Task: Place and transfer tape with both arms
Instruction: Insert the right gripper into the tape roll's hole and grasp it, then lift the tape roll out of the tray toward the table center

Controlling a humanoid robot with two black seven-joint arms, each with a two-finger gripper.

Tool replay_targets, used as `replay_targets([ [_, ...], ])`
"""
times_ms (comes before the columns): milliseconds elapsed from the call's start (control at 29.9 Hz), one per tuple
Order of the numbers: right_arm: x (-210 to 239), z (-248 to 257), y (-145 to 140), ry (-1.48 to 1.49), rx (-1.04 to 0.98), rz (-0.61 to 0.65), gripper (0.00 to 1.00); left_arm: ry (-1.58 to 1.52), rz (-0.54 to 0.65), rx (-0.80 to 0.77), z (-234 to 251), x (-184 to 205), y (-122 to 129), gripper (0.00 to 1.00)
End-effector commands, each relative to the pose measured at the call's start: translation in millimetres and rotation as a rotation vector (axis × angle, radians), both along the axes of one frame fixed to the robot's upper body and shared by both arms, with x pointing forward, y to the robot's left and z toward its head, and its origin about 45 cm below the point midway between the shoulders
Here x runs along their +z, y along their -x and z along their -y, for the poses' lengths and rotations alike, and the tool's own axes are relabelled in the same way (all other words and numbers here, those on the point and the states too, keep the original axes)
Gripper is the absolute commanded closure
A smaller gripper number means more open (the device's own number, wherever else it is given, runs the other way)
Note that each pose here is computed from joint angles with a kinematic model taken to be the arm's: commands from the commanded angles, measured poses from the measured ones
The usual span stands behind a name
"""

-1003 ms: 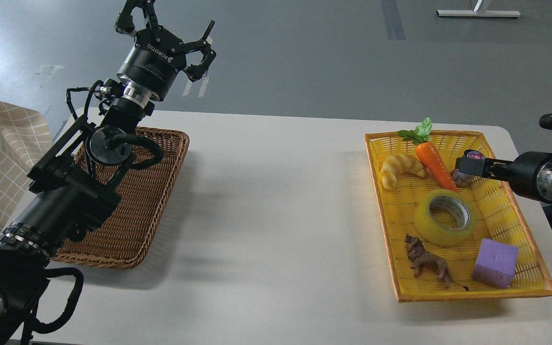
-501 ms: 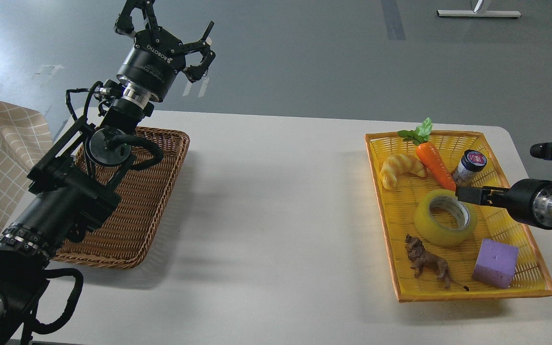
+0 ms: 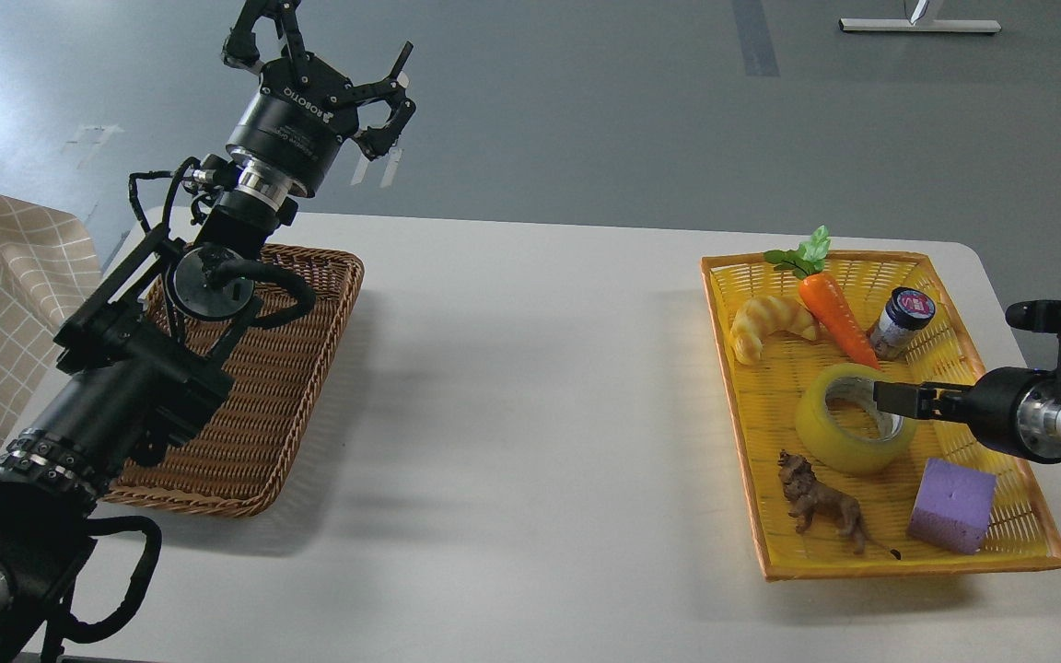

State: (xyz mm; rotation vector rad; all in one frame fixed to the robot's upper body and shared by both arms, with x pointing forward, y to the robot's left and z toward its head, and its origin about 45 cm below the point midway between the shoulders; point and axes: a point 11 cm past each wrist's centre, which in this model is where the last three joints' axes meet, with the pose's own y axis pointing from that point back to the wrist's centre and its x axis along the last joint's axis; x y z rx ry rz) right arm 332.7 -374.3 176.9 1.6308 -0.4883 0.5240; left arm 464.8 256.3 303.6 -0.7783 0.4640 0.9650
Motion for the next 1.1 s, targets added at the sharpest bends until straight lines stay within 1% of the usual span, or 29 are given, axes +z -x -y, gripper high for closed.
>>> replay_targets([
  [0,-4,2,3,0.005,-0.004,-0.009,0.17,0.002,-0.001,0.0,0,-1,0,0.02],
  [167,-9,-4,2,0.017,0.015,-0.006,0.18,0.002,-0.002,-0.001,1,-1,0,0.02],
  [234,-10,-5,2,0.015,0.016,-0.007,0.22,0.002,-0.001,0.0,0,-1,0,0.02],
  [301,-12,-5,1,0.013,0.011,-0.01,0.22,0.003,0.0,0.001,0,0,0,0.02],
  [368,-14,-6,1,0.008,0.011,-0.012,0.27,0.003,0.0,0.001,0,0,0,0.02],
  [468,-15,-5,1,0.008,0.005,-0.015,0.29,0.001,0.0,0.002,-1,0,0,0.02],
  [602,-17,-5,1,0.008,0.003,-0.018,0.37,0.001,0.0,0.001,-1,0,0,0.02],
  [635,-18,-7,1,0.006,0.005,-0.02,0.41,0.004,0.0,0.002,0,0,0,0.02],
  [668,-18,-7,1,0.005,0.005,-0.02,0.42,0.004,0.0,0.002,0,0,0,0.02],
  [735,-21,-7,0,0.001,-0.002,-0.023,0.48,0.003,0.0,0.002,0,0,0,0.02],
  [869,-25,-7,-1,-0.003,-0.012,-0.029,0.5,0.001,0.0,0.002,-1,0,0,0.02],
  [902,-26,-7,-1,-0.004,-0.014,-0.03,0.54,0.003,0.0,0.003,-1,0,0,0.02],
  [969,-26,-8,-1,-0.005,-0.013,-0.03,0.56,0.003,0.0,0.003,-1,0,0,0.02],
  [1003,-26,-8,-1,-0.006,-0.012,-0.03,0.61,0.003,0.0,0.003,-1,0,0,0.02],
  [1069,-26,-8,-1,-0.006,-0.012,-0.03,0.66,0.002,0.0,0.004,-1,0,0,0.02],
])
